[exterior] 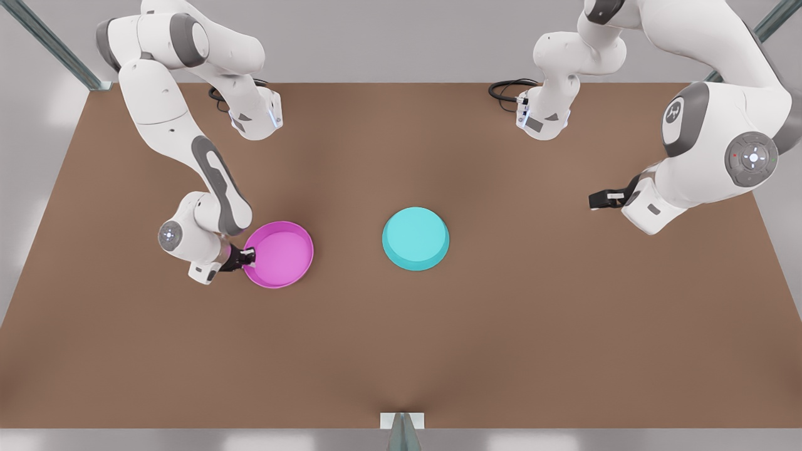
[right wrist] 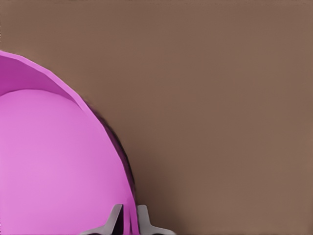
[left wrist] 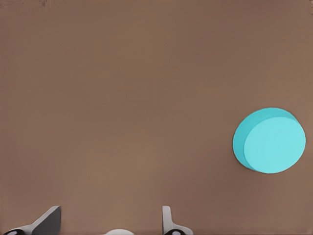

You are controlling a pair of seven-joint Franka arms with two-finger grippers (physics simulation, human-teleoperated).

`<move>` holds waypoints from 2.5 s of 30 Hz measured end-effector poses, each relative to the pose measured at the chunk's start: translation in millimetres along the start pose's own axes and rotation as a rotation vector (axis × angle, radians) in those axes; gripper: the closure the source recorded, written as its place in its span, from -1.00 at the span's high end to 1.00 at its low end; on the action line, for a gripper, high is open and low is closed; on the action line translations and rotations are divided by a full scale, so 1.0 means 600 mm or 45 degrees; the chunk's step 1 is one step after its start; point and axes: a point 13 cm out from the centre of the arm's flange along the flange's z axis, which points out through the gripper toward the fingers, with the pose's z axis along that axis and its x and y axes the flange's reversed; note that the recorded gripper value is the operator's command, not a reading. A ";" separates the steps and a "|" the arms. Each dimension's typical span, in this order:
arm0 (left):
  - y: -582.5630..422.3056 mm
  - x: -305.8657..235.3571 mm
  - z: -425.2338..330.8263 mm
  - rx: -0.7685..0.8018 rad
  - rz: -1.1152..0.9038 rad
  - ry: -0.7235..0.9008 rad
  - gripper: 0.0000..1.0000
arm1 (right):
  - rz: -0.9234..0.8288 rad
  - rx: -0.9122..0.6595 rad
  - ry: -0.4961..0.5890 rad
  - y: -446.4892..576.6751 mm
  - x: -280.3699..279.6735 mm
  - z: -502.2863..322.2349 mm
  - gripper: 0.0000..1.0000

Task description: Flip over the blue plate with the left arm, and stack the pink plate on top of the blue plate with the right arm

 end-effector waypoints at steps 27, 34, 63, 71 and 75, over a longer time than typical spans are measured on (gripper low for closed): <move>0.041 -0.010 0.001 0.040 0.057 0.005 1.00 | -0.019 -0.782 -0.086 0.696 -0.254 -0.054 -0.57; 0.038 -0.010 0.001 0.049 0.061 0.005 1.00 | 0.098 -0.770 -0.029 0.734 -0.235 0.000 -0.57; 0.035 -0.022 -0.004 0.056 0.040 -0.020 1.00 | 0.336 -0.675 -0.048 0.632 -0.223 -0.077 1.00; 0.037 -0.019 -0.009 0.056 0.033 -0.031 1.00 | 0.120 0.024 -0.194 0.194 -0.301 -0.439 1.00; 0.034 0.003 -0.011 0.053 0.039 -0.036 1.00 | 0.097 0.242 -0.112 0.132 -0.242 -0.596 1.00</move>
